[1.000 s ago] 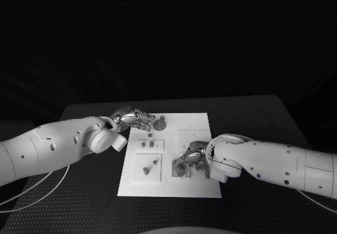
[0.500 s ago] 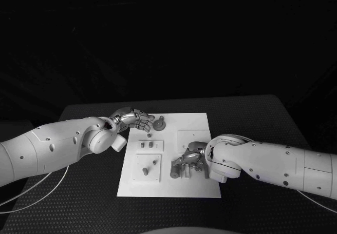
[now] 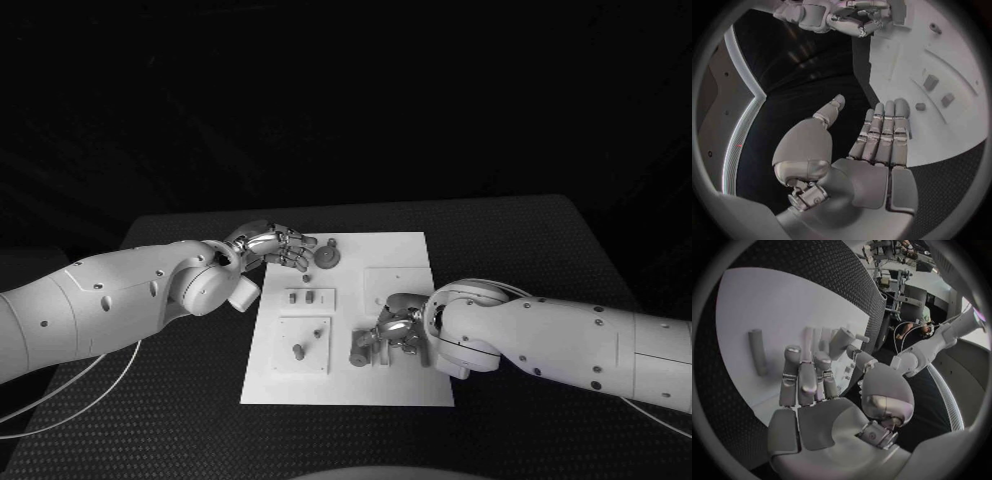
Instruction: Assemble the parts on the task board
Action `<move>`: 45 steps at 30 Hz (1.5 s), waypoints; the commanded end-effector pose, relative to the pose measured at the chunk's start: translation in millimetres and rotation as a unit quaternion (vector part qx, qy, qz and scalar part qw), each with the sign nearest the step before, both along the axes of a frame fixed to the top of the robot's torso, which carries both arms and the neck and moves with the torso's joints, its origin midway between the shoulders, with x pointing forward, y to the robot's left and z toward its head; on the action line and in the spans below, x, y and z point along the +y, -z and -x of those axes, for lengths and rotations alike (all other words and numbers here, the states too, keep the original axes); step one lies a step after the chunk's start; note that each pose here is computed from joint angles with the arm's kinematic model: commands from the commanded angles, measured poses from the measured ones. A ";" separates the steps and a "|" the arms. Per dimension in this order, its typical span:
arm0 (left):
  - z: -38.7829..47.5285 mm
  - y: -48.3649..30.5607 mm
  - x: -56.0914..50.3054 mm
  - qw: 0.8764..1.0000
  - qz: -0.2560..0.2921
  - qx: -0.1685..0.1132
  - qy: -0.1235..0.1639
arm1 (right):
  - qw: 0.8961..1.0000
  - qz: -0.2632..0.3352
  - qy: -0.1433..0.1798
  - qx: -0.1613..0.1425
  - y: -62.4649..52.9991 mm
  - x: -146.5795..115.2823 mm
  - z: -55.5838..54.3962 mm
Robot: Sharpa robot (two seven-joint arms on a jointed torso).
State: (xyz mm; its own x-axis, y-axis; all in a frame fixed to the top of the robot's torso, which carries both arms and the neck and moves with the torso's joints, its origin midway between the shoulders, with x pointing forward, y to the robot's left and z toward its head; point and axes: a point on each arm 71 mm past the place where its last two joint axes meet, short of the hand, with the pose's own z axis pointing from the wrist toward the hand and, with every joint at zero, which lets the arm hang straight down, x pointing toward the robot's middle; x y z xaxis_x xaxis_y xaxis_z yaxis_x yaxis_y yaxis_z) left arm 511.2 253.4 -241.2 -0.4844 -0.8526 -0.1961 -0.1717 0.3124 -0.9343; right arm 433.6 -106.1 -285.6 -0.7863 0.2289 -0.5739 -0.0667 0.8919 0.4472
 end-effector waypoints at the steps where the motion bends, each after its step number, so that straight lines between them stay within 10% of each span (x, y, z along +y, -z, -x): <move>1: 0.3 -0.9 -0.7 1.000 0.002 -0.001 0.007 | 0.999 -0.015 -0.035 -0.024 -2.6 -0.8 4.0; 22: 0.4 -0.9 -0.1 1.000 0.002 0.000 0.008 | 0.996 -0.024 -0.072 -0.046 -8.1 4.1 17.4; 45: 0.5 -0.4 0.2 1.000 0.002 0.003 0.010 | 0.997 0.020 -0.037 -0.071 -2.0 3.4 11.2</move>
